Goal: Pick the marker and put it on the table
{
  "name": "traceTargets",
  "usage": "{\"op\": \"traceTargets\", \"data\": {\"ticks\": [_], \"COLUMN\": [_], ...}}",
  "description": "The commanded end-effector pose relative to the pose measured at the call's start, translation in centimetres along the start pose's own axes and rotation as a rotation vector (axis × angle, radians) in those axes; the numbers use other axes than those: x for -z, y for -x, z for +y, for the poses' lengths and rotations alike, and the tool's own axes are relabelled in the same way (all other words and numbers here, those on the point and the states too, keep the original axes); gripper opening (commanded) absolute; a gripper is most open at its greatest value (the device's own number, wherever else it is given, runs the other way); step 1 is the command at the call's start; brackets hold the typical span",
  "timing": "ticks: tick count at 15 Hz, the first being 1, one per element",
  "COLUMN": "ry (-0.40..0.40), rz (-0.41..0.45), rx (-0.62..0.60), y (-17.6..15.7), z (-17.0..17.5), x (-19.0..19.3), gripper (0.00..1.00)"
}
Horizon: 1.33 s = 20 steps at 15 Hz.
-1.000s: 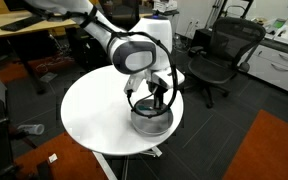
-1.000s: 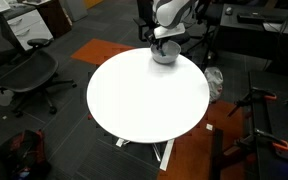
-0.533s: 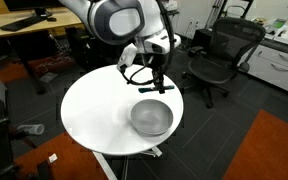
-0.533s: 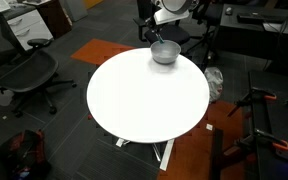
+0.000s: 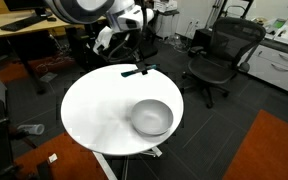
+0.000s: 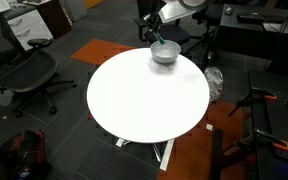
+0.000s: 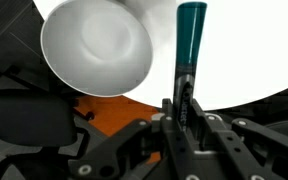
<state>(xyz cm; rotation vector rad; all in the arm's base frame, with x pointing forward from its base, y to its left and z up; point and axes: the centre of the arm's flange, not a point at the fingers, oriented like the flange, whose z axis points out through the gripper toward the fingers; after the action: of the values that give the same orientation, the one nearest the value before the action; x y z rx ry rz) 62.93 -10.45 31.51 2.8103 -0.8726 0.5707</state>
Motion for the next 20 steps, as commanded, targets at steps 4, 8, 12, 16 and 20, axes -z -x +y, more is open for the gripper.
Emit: {"op": "traceTargets", "data": {"ticks": [4, 8, 12, 16, 20], "ry": [-0.036, -0.070, -0.113, -0.147, -0.181], "rz": [-0.022, -0.093, -0.150, -0.202, -0.221], "rx": [0.041, 0.158, 0.295, 0.411, 0.485], "y": [4.4, 8.0, 12.1, 15.4, 17.5], "z": [-2.8, -6.5, -10.7, -13.6, -15.4], "x": [1.1, -0.5, -2.0, -3.5, -5.0], "gripper": [0.05, 0.05, 0.05, 0.05, 0.05]}}
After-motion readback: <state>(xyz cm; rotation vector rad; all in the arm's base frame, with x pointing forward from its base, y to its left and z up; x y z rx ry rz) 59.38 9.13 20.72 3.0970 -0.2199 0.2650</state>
